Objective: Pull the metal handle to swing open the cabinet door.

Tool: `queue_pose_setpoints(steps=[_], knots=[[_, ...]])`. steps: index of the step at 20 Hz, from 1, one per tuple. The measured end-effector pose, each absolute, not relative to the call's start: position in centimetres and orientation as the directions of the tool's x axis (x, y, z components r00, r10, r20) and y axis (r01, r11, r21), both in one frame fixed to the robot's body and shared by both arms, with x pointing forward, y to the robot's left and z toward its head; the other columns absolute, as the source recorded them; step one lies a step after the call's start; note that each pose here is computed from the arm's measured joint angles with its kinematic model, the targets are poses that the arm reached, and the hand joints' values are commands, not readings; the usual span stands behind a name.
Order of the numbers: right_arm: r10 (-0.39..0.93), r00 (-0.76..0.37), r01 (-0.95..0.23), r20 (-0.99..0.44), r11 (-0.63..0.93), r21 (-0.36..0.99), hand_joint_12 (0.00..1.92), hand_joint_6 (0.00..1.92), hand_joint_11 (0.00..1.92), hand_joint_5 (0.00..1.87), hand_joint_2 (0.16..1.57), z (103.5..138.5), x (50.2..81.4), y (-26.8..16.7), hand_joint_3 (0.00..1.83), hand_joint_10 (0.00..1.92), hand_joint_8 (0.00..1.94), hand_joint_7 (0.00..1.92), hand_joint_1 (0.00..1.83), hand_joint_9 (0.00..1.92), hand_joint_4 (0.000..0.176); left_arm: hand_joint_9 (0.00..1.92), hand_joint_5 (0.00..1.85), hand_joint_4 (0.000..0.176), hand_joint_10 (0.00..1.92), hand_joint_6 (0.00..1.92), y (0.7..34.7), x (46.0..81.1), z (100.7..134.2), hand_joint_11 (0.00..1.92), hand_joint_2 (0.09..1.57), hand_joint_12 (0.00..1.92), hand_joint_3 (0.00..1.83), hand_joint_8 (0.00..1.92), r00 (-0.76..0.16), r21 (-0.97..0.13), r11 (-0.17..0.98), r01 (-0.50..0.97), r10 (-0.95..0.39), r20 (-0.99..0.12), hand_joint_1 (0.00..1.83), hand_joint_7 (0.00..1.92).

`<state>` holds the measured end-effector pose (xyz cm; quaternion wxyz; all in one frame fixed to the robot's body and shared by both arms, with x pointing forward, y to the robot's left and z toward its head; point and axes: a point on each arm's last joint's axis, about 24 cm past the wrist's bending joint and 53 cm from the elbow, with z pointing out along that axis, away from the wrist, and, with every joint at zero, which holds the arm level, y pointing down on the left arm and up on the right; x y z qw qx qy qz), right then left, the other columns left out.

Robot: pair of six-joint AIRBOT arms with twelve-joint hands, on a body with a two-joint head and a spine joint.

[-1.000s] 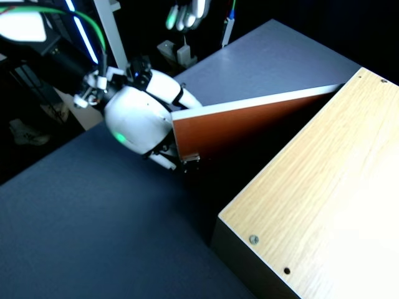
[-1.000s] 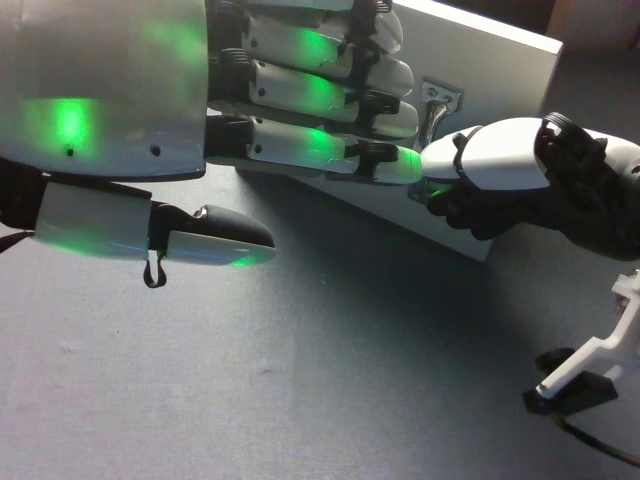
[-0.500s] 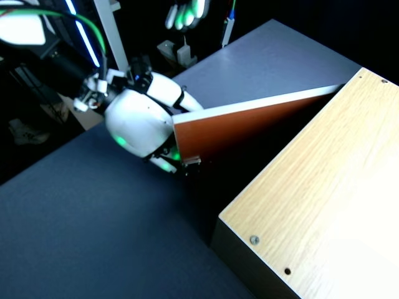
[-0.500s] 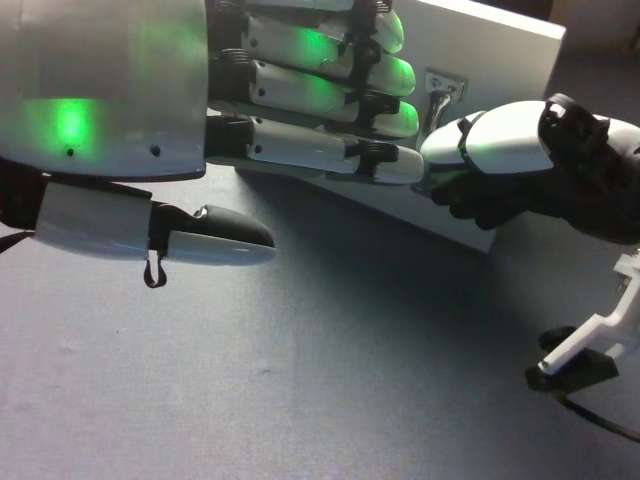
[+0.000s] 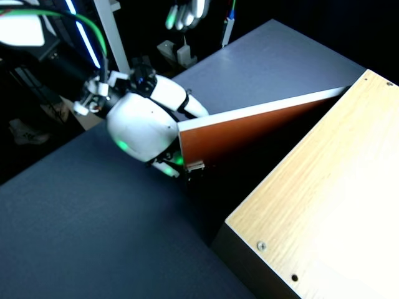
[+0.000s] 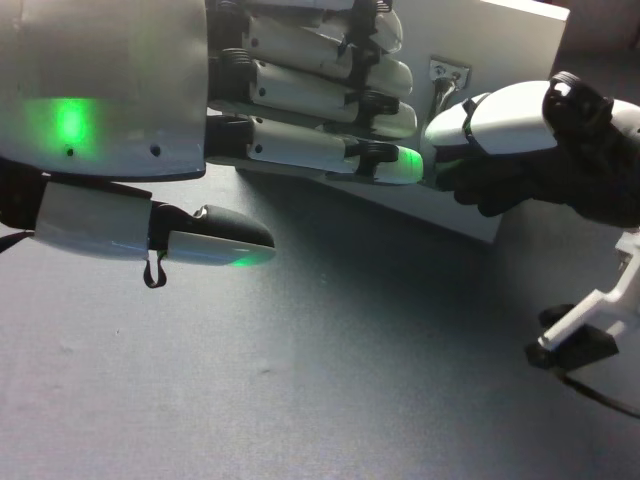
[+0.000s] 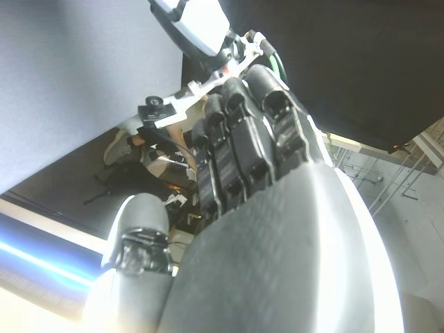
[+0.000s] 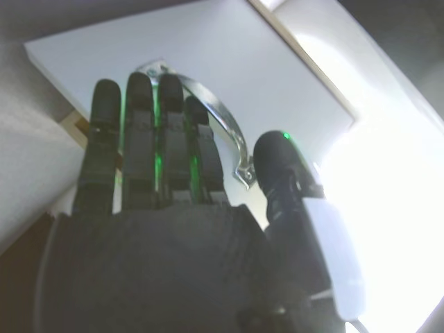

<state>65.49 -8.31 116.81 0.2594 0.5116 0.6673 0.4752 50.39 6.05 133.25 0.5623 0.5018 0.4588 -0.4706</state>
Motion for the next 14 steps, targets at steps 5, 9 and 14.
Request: queue_pose_setpoints(steps=[5, 9, 14], knots=[[0.931, -0.332, 0.438, 0.149, 0.012, 0.899, 1.00, 0.00, 0.00, 0.42, 1.57, 117.1, 65.7, -8.4, 0.10, 0.00, 0.00, 0.44, 0.00, 0.40, 0.000, 0.43, 0.42, 0.000, 0.00, 0.01, 6.1, 50.4, 133.3, 0.05, 1.51, 0.81, 0.00, 0.00, 0.136, 0.133, 0.053, 0.990, -0.069, -0.988, 0.00, 0.45], [0.933, -0.320, 0.445, 0.166, -0.007, 0.896, 1.00, 0.00, 0.00, 0.43, 1.57, 117.5, 65.7, -8.6, 0.10, 0.01, 0.01, 0.45, 0.00, 0.41, 0.000, 0.43, 0.41, 0.000, 0.00, 0.00, 6.1, 50.4, 133.3, 0.05, 1.52, 0.81, 0.00, 0.00, 0.136, 0.133, 0.053, 0.990, -0.069, -0.988, 0.00, 0.45], [0.936, -0.308, 0.437, 0.172, -0.021, 0.899, 1.00, 0.00, 0.00, 0.42, 1.57, 117.9, 66.3, -9.1, 0.11, 0.00, 0.00, 0.44, 0.00, 0.40, 0.000, 0.45, 0.43, 0.000, 0.00, 0.00, 6.1, 50.4, 133.3, 0.09, 1.51, 0.79, 0.00, 0.00, 0.136, 0.133, 0.053, 0.990, -0.069, -0.988, 0.00, 0.48]])
